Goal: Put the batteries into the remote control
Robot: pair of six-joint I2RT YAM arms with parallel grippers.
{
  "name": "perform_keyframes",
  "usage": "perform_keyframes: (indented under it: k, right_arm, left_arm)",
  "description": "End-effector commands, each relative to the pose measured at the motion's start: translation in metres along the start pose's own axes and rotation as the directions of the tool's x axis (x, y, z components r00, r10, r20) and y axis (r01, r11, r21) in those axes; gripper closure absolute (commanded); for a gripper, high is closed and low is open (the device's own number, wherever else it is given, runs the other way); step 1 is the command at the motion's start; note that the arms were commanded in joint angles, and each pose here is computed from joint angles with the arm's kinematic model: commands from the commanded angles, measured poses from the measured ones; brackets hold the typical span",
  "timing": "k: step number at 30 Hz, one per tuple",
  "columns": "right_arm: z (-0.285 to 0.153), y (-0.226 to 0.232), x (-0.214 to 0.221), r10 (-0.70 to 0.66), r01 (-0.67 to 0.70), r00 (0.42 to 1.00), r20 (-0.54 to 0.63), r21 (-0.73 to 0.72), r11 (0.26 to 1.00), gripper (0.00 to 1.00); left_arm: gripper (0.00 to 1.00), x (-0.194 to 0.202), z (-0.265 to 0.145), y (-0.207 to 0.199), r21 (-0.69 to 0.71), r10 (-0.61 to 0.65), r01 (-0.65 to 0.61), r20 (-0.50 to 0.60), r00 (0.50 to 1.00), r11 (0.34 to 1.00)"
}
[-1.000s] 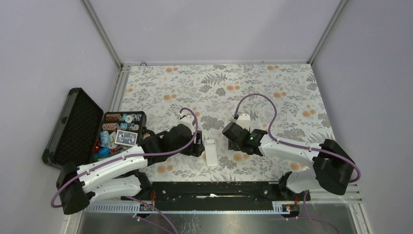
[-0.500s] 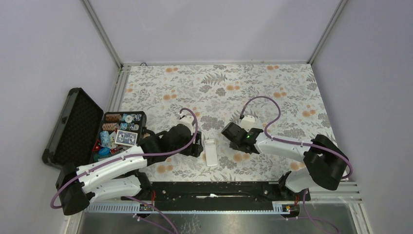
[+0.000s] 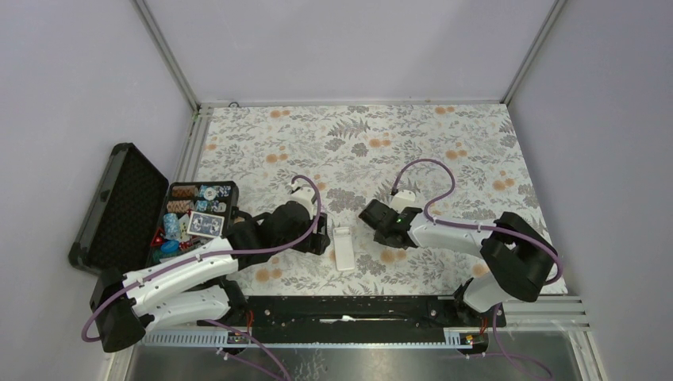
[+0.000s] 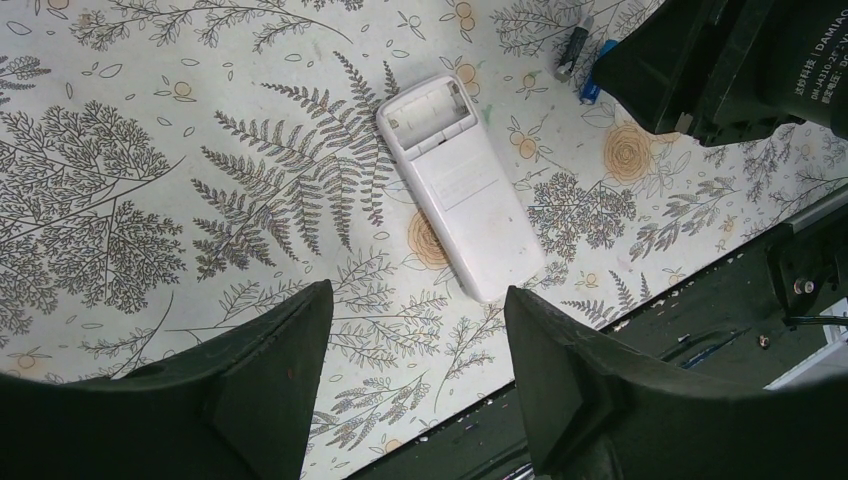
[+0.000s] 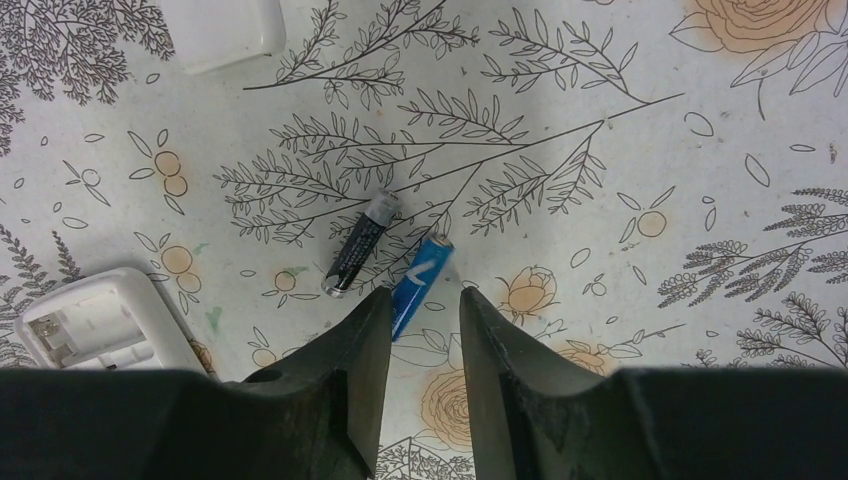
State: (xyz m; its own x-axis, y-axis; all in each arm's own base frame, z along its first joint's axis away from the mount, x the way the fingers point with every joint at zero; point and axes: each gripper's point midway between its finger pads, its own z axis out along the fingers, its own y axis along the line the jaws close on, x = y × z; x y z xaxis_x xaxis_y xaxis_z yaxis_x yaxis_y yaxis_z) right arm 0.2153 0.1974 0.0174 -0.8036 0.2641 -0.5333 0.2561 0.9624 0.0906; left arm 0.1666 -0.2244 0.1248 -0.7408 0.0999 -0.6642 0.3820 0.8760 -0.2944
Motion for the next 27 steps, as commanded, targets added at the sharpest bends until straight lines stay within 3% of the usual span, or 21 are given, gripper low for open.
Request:
perform_keyframes:
  k: [1, 12, 27]
  right_arm:
    - [0.001, 0.003, -0.009, 0.047, -0.047, 0.999, 0.025, 0.019, 0.999, 0.62]
    - [0.005, 0.003, -0.004, 0.038, -0.038, 0.999, 0.007, 0.030, 0.999, 0.63]
    - [0.007, -0.009, 0.018, -0.074, 0.075, 0.995, -0.074, 0.006, 0.997, 0.72]
  left_arm:
    - [0.32, -0.023, -0.008, -0.010, 0.035, -0.003, 0.000, 0.072, 0.997, 0.999]
    - [0.32, -0.022, -0.007, -0.010, 0.040, -0.005, 0.002, 0.069, 0.998, 0.999]
    - [0.32, -0.019, -0.005, -0.010, 0.043, -0.019, 0.016, 0.063, 0.998, 0.999]
